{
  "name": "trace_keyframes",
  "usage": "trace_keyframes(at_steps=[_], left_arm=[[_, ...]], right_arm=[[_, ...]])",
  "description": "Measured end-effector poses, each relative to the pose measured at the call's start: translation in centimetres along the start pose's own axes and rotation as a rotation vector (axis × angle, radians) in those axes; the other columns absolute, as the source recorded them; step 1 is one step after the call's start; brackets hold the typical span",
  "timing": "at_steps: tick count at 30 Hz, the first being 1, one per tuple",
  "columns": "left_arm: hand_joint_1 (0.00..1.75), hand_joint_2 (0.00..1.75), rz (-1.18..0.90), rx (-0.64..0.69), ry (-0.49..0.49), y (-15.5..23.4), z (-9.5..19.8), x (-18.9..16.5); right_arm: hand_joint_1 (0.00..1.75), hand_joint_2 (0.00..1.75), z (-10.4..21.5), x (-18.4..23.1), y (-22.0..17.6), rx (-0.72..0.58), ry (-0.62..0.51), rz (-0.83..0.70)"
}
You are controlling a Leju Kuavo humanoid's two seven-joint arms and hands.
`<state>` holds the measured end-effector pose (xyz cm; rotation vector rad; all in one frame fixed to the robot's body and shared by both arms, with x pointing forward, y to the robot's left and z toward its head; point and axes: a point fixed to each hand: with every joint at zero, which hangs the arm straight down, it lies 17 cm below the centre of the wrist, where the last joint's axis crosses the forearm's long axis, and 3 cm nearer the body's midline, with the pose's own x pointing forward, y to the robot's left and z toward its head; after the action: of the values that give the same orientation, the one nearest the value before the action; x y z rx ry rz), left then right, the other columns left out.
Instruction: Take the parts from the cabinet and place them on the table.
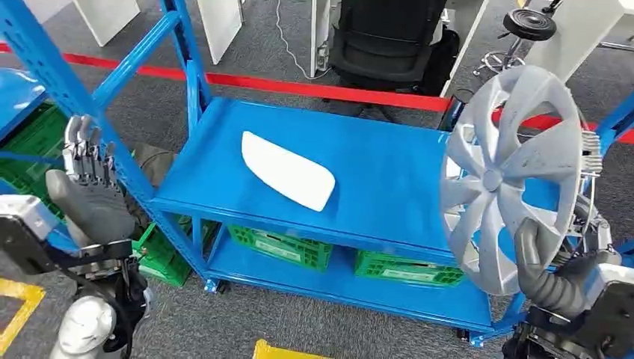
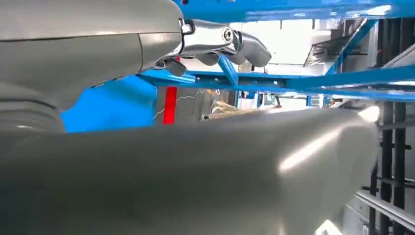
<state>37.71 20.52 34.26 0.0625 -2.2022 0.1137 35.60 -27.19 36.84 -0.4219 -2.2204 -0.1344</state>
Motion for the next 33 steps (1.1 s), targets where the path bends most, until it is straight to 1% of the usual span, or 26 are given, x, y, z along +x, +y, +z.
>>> trace_keyframes(at_steps=[24,33], left_arm=[[0.0,0.0,-0.005,0.004,0.01,0.1,0.2,-0.2],[0.0,0.0,-0.026,0.0,0.026,0.1,1.0,-0.5]], right_arm=[[1.75,1.75,0.1,-0.2,0.0,0.001,0.011,0.002],[1.75,1.75,0.6,-0.5,0.1,0.005,0.023,0.011]])
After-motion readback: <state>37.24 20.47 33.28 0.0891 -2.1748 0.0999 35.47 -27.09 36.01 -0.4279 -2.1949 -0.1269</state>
